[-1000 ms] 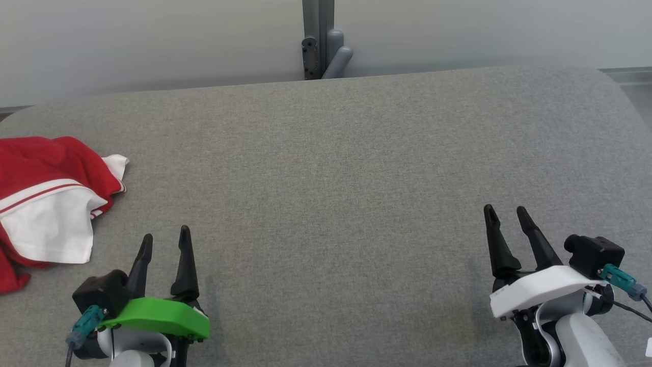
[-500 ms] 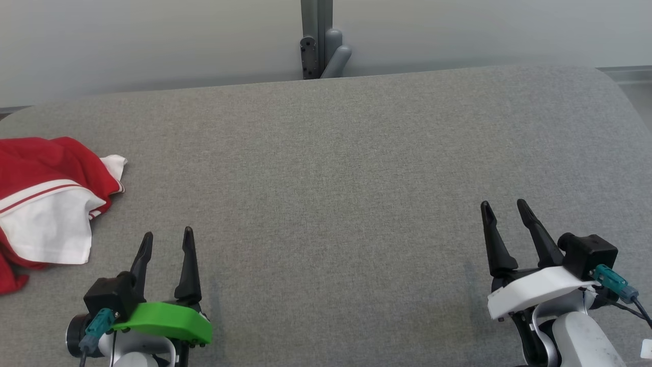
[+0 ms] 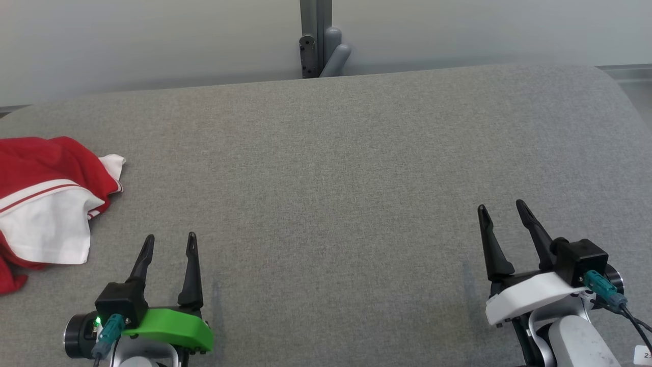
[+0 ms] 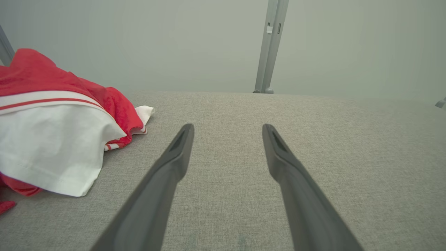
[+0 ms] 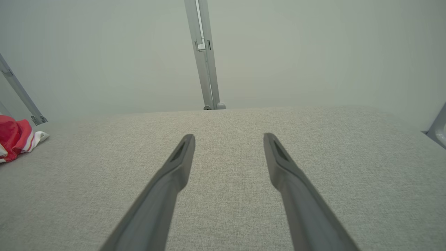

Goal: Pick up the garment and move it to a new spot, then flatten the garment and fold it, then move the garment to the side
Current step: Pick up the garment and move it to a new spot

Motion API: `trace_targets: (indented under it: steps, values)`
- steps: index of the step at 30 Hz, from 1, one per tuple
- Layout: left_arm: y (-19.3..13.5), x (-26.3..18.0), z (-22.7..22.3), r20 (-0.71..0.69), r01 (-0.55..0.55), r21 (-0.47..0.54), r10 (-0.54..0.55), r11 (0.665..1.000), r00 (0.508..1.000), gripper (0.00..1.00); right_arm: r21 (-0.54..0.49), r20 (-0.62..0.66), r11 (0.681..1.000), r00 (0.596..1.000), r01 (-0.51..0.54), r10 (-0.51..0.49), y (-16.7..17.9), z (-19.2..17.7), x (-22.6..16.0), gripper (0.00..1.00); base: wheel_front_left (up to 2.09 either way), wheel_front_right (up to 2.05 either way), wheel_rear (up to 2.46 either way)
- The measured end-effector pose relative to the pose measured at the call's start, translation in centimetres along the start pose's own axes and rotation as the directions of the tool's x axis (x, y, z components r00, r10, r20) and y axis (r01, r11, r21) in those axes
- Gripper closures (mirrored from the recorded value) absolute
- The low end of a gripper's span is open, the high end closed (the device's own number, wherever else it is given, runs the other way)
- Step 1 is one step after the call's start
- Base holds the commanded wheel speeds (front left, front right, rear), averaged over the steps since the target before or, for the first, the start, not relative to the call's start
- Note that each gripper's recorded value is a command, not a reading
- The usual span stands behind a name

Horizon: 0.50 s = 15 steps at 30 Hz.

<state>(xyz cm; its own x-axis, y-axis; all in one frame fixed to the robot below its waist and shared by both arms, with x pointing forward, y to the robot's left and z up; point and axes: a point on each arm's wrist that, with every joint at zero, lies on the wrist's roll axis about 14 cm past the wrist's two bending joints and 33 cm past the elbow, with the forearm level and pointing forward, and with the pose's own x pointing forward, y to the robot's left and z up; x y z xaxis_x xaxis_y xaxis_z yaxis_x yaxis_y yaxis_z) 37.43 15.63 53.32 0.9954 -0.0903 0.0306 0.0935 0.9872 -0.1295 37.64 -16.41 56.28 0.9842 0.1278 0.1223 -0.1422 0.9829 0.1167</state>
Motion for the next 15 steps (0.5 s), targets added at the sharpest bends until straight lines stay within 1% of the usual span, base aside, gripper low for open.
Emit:
trace_targets:
  steps: [9,15]
  values:
    - [-0.26,-0.12,-0.08,0.004,0.016,0.051,-0.017,0.999,1.0,0.0,-0.074,-0.008,0.997,1.0,-0.017,0.016,0.29,-0.32,-0.14,0.0,0.0,0.0,0.0]
    - [0.24,-0.46,-0.03,0.009,0.006,0.081,-0.007,0.997,1.0,0.0,-0.124,-0.003,0.991,0.999,-0.045,0.045,0.94,-0.22,0.24,0.0,0.0,0.0,0.0]
